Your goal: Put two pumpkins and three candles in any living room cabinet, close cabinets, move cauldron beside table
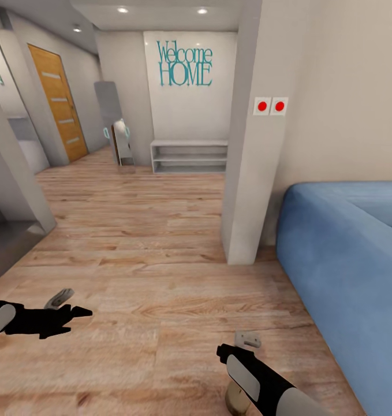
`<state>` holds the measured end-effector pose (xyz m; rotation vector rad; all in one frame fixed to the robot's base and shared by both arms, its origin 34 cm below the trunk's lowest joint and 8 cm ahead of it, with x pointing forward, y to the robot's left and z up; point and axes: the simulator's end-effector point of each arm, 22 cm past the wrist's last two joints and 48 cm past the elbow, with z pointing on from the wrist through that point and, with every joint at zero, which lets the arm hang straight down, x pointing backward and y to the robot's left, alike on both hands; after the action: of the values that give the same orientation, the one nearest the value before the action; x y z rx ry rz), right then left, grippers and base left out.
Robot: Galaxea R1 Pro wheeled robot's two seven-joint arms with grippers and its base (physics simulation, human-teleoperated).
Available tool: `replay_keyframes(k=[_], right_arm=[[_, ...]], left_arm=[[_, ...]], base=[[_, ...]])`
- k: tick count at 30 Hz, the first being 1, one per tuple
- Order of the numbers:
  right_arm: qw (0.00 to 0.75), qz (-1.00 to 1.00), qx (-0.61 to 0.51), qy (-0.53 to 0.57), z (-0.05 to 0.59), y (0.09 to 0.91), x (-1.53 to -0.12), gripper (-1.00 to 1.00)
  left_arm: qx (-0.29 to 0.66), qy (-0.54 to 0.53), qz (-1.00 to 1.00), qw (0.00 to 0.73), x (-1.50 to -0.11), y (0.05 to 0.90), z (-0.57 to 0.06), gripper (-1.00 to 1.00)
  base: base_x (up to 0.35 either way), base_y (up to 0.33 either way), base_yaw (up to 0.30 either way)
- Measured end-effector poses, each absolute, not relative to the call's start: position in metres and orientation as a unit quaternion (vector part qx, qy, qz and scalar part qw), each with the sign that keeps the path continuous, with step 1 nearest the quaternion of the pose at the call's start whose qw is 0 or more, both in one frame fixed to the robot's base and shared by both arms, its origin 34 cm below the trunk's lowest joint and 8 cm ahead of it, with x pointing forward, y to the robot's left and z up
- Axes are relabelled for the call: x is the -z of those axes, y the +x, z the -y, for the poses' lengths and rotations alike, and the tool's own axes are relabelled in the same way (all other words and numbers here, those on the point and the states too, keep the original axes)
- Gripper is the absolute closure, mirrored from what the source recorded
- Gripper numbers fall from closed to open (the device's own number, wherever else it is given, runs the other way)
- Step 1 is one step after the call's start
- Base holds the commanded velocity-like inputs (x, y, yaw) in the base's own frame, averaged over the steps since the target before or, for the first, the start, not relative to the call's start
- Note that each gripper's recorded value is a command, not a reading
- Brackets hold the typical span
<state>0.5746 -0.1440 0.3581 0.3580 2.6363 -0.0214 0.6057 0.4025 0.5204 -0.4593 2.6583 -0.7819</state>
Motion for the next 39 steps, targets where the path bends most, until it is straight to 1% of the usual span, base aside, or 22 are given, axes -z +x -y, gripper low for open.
replay_keyframes(k=[9, 14, 21, 39], right_arm=[[0.240, -0.961, 0.008, 0.139, 0.146, 0.569, -0.337, -1.00], [0.229, -0.963, 0.029, 0.141, 0.161, 0.555, -0.314, -1.00], [0.234, -0.960, 0.042, 0.147, 0.172, 0.549, -0.294, -1.00], [0.237, -0.959, 0.043, 0.151, 0.173, 0.538, -0.254, -1.00]], left_arm=[[0.271, -0.160, -0.934, 0.167, -0.503, 0.600, -0.409, -1.00], [0.261, -0.162, -0.936, 0.171, -0.496, 0.596, -0.423, -1.00], [0.253, -0.165, -0.937, 0.175, -0.486, 0.590, -0.437, -1.00], [0.257, -0.152, -0.937, 0.180, -0.453, 0.584, -0.430, -1.00]], base=[[0.000, 0.000, 0.000], [0.000, 0.000, 0.000], [0.000, 0.000, 0.000], [0.000, 0.000, 0.000]])
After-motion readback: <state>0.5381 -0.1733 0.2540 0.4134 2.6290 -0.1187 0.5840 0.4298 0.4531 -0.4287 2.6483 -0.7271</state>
